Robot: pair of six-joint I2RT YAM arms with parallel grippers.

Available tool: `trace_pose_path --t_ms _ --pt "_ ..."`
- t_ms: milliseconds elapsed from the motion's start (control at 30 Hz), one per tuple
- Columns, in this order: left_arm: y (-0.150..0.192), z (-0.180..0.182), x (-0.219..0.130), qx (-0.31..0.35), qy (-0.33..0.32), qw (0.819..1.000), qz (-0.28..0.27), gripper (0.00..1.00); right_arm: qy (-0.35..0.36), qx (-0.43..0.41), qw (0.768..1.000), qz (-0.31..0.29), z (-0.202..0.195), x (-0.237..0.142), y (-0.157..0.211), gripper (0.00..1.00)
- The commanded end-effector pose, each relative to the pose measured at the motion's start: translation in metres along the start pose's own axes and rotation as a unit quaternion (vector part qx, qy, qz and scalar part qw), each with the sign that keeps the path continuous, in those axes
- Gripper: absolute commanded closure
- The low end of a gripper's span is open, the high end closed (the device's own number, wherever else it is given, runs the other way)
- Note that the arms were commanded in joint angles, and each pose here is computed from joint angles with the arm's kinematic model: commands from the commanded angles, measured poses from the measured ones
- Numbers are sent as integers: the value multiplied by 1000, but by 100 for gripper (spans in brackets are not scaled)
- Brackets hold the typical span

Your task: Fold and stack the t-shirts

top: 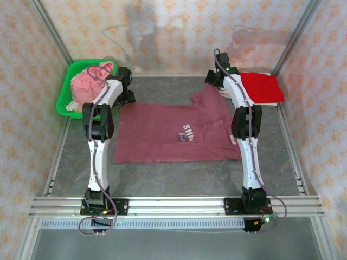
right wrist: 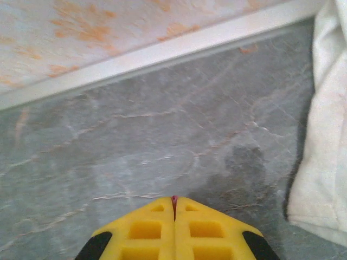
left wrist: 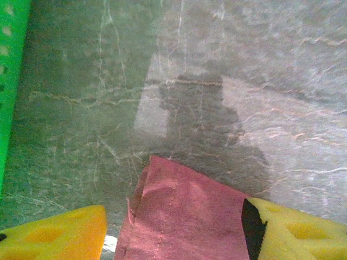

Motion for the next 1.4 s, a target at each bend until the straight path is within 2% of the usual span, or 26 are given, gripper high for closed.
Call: trace_pose_path --t_ms 0,167,267,300,367,500,900,1100,1267,1367 --pt "-7 -2 -2 2 4 1000 -3 38 -12 1 999 -33 12 -25 -16 100" --pt "-8 -6 0 4 15 1000 0 57 -11 0 999 -40 15 -37 -19 100" --pt "-8 -6 0 3 16 1000 0 59 -4 3 999 -47 14 -45 -21 100" --pt "-8 -6 0 2 15 1000 2 59 -2 5 999 -48 13 -47 -21 100" --pt "-6 -4 1 -2 5 1000 2 46 -4 6 999 -51 13 -51 -21 100" --pt "-5 2 3 -11 -18 1000 -4 36 4 13 998 -54 10 -56 -16 100" --pt "0 2 18 -27 -24 999 10 37 37 63 996 -55 -21 -58 -2 100" --pt "2 -1 23 -25 -15 999 18 49 40 69 995 -56 -25 -59 -1 100" --pt "1 -4 20 -24 -2 1000 18 75 45 73 995 -59 -30 -64 -1 100" --pt "-1 -5 12 -20 3 1000 11 84 50 75 994 -61 -33 -68 -1 100"
Point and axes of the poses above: each hand's point on the last joint's axis, 136 mm out from that joint toward the fingers, its own x axis out along the fingers, its own z axis along the line the jaws close on, y = z × x, the point moved 8 cm from there along -x, back along the fingers, and after that the axes turned 10 degrees about -x, right-handed, at the moved point
